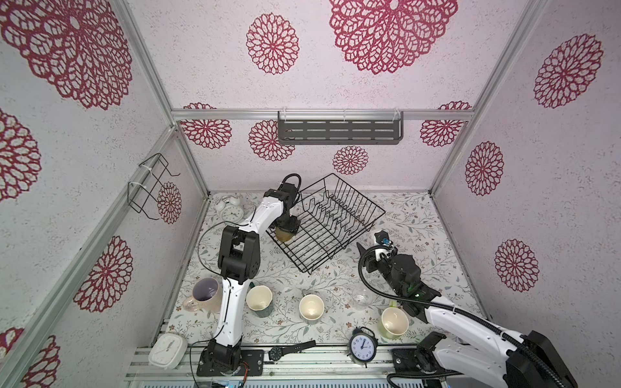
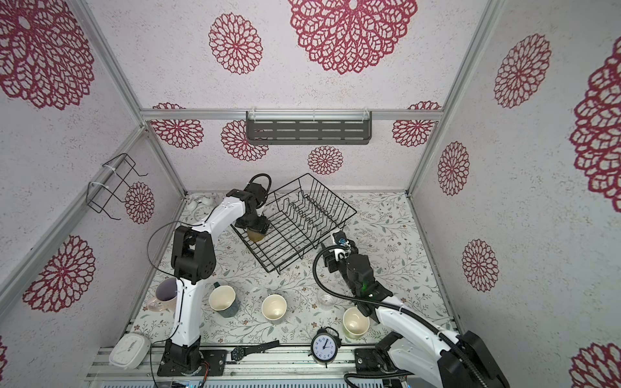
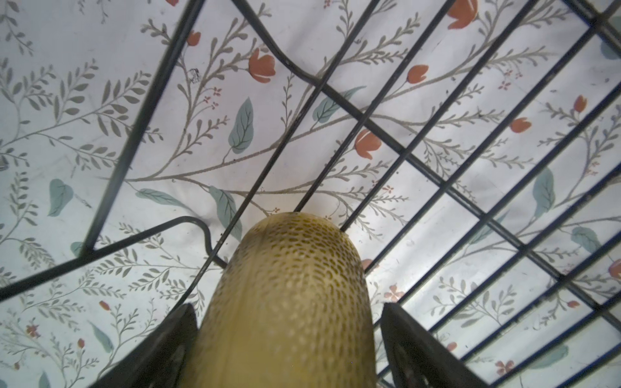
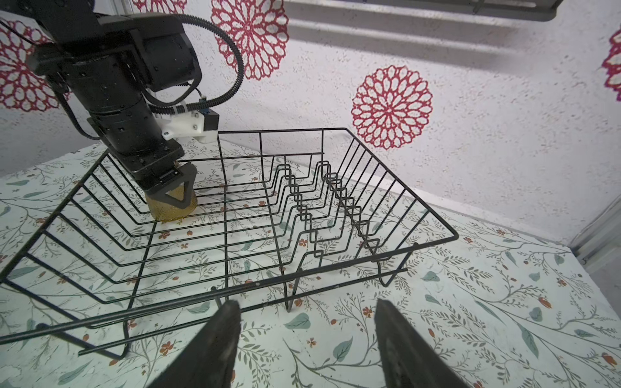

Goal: Load cups into a dish rack
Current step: Place the cup upside down at the dish rack, then pick up the cup from the bottom-center of the table.

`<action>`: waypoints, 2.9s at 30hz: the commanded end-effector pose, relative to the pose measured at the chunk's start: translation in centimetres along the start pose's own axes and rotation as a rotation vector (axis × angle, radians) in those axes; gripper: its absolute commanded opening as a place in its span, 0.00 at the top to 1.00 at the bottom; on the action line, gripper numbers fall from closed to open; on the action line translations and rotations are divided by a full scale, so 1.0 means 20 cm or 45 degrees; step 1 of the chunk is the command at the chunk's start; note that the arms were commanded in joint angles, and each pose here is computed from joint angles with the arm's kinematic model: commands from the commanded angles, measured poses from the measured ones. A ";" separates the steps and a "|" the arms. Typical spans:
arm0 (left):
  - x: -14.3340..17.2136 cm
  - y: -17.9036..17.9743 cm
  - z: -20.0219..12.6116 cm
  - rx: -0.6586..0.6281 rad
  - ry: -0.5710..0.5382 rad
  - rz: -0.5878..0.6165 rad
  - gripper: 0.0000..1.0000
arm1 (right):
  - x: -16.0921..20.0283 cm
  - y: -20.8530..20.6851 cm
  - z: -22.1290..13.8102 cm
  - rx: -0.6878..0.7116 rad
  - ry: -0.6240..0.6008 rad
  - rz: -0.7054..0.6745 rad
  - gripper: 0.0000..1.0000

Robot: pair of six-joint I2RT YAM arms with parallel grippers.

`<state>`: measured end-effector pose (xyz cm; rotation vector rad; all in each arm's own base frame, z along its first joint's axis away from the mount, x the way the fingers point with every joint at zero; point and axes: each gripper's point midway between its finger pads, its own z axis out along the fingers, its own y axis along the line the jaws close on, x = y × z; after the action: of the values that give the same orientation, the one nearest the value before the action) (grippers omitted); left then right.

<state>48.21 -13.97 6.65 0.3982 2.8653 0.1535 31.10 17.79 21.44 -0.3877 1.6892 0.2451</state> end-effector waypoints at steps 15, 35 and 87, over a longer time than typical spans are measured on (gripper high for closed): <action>-0.05 0.10 -1.02 -0.100 -0.606 -0.212 0.06 | -0.08 0.24 0.12 -0.263 0.409 0.406 0.01; 0.74 0.47 -1.41 -0.107 -1.109 -0.731 0.03 | 0.29 0.71 -0.24 -0.599 1.113 0.104 0.14; 0.48 -0.42 -1.63 1.211 -1.056 -0.189 0.02 | -0.39 0.02 -0.15 -0.145 -0.098 0.598 1.00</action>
<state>30.32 -18.53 31.56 0.1720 2.0332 -0.8885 27.62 18.82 22.63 -0.1707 1.9831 0.6512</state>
